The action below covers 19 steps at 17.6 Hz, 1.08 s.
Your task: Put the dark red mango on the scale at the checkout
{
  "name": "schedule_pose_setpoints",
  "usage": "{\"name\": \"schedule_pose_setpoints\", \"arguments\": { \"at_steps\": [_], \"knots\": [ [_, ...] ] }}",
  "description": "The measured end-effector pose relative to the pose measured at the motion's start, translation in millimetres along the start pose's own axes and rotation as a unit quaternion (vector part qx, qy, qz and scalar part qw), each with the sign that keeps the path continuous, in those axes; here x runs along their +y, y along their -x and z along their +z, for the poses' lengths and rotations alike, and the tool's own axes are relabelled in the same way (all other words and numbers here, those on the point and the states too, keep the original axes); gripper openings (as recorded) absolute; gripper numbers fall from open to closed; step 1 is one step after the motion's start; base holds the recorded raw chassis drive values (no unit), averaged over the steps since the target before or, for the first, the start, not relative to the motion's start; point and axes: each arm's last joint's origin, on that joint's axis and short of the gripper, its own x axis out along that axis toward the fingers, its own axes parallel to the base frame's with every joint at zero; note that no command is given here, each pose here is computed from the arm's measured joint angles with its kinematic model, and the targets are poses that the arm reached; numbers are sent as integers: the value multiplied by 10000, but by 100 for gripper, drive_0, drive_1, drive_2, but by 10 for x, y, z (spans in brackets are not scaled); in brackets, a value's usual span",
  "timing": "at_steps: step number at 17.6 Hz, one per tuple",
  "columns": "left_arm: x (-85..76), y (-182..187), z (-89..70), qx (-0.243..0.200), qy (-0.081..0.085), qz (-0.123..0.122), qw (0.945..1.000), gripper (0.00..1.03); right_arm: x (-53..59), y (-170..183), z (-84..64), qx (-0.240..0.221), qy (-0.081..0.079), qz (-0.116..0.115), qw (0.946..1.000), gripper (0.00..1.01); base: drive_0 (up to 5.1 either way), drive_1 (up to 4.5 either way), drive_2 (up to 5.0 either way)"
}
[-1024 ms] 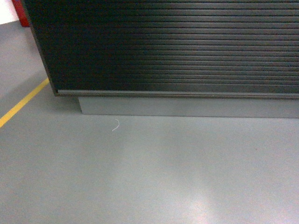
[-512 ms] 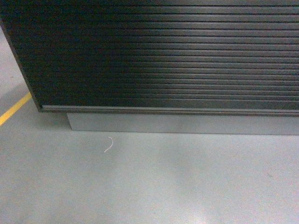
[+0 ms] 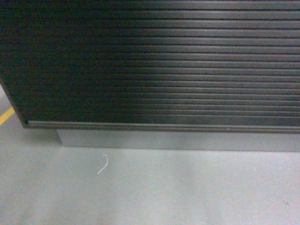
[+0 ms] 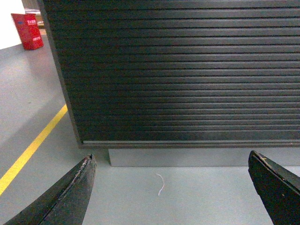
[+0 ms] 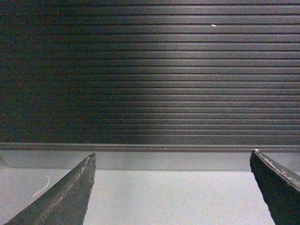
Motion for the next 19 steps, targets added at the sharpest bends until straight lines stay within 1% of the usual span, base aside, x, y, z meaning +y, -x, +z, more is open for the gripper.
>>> {"name": "schedule_pose_setpoints", "arguments": {
  "at_steps": [14,19],
  "knots": [
    [0,0,2,-11,0,4,10000,98,0,0,2,-11,0,0,10000,98,0,416,-415],
    [0,0,-1,8,0,-2,10000,98,0,0,-3,13,0,0,10000,98,0,0,0]
  ]
}}
